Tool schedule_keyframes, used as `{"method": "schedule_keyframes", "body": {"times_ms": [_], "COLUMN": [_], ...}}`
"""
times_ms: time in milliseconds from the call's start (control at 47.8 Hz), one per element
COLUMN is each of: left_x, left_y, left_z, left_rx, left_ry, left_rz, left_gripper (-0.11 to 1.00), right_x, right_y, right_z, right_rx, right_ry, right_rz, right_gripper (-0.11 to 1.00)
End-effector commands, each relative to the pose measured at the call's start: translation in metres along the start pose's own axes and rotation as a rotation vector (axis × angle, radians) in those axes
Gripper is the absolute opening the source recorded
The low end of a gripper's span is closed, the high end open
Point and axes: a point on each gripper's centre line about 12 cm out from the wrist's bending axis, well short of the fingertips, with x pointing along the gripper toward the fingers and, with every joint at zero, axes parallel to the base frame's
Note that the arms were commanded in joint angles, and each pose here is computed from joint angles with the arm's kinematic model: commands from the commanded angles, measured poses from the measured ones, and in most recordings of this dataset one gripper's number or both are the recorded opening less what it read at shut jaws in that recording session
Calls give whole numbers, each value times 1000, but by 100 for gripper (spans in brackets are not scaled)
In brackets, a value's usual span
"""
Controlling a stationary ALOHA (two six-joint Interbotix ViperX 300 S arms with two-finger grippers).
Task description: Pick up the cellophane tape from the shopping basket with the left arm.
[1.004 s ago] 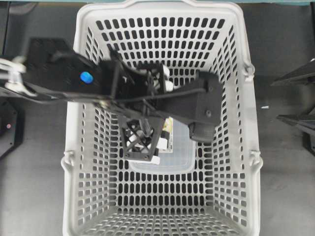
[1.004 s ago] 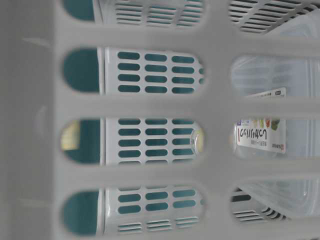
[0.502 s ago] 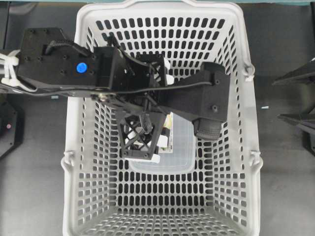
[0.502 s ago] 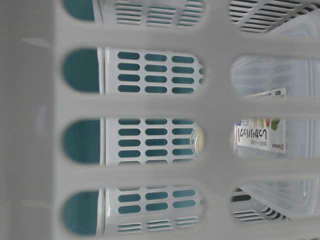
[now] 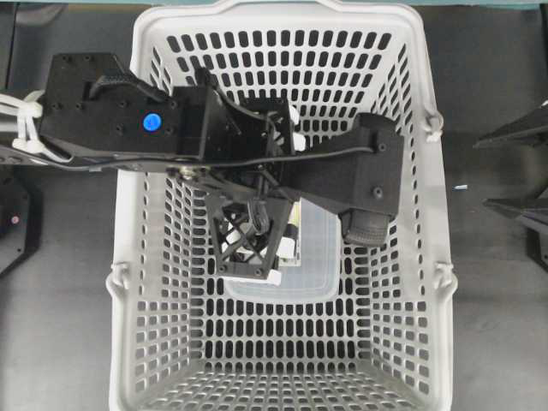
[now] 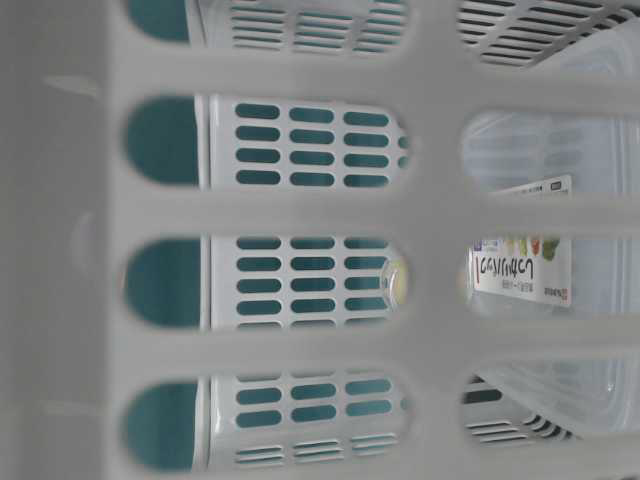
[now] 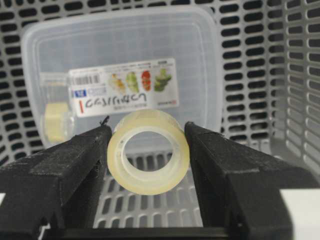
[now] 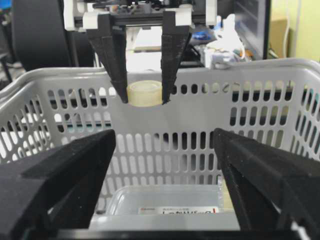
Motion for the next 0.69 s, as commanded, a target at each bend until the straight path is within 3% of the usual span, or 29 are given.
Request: {"method": "schedule_keyframes", "body": {"times_ms": [0, 670], "left_x": [-13, -12], "left_y": [0, 1], "left_z": [2, 5], "left_rx": [3, 2], "left_ry": [-37, -44], "left_rz": [3, 4], "left_gripper": [50, 50], "right_x": [2, 2], "right_y": [1, 1], "right_z": [9, 9], "right_rx": [3, 3], "right_ry": [-23, -23], "right_rz": [2, 2], "right_gripper": [76, 76]}}
